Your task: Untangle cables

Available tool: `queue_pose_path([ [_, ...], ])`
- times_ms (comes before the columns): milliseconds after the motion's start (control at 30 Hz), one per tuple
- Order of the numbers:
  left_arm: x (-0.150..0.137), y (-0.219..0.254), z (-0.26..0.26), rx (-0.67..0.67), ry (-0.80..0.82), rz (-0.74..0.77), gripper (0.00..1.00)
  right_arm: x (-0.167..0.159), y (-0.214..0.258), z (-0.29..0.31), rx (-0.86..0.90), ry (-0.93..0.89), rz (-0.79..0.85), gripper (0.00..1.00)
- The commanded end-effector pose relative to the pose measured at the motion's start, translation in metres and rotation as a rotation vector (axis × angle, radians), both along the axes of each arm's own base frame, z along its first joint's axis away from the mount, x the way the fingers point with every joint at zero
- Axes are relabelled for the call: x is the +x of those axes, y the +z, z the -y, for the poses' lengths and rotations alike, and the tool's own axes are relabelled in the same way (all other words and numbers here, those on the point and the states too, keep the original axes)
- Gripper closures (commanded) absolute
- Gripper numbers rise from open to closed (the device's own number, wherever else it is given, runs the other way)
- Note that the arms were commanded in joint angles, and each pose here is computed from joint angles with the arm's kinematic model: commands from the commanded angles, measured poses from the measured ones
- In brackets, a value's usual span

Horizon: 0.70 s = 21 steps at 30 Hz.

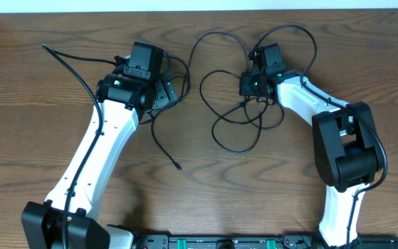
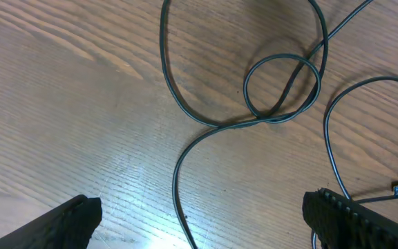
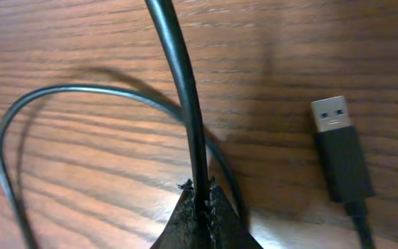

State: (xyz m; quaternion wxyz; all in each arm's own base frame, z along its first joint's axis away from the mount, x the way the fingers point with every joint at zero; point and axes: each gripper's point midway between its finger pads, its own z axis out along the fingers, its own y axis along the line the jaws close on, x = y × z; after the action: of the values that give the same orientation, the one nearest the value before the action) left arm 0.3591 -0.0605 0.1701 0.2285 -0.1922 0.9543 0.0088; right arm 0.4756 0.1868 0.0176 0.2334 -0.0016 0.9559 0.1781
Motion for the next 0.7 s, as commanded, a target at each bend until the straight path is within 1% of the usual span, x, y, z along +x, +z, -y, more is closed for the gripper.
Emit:
queue_pose_path([
  [0,0.000,0.007,-0.002,-0.007,0.017,0.018,0.00,0.003,0.057,-0.005,0.104,0.036,0.078,0.99],
  [167,0.000,0.007,-0.002,-0.007,0.017,0.018,0.00,-0.008,0.139,-0.020,0.293,0.144,0.175,0.99],
  [200,0.000,0.007,-0.002,-0.007,0.017,0.018,0.00,-0.017,0.169,-0.026,0.361,0.199,0.212,0.99],
  [333,0.000,0.007,-0.002,-0.007,0.017,0.018,0.00,-0.040,0.230,-0.033,0.448,0.286,0.307,0.99],
  [467,0.000,0.007,-0.002,-0.007,0.017,0.018,0.00,-0.047,0.257,-0.035,0.465,0.315,0.373,0.99],
  [533,0.000,0.007,-0.002,-0.007,0.017,0.018,0.00,-0.054,0.268,-0.044,0.499,0.366,0.397,0.99],
  [667,0.000,0.007,-0.002,-0.007,0.017,0.018,0.00,-0.054,0.270,-0.047,0.516,0.386,0.405,0.99],
])
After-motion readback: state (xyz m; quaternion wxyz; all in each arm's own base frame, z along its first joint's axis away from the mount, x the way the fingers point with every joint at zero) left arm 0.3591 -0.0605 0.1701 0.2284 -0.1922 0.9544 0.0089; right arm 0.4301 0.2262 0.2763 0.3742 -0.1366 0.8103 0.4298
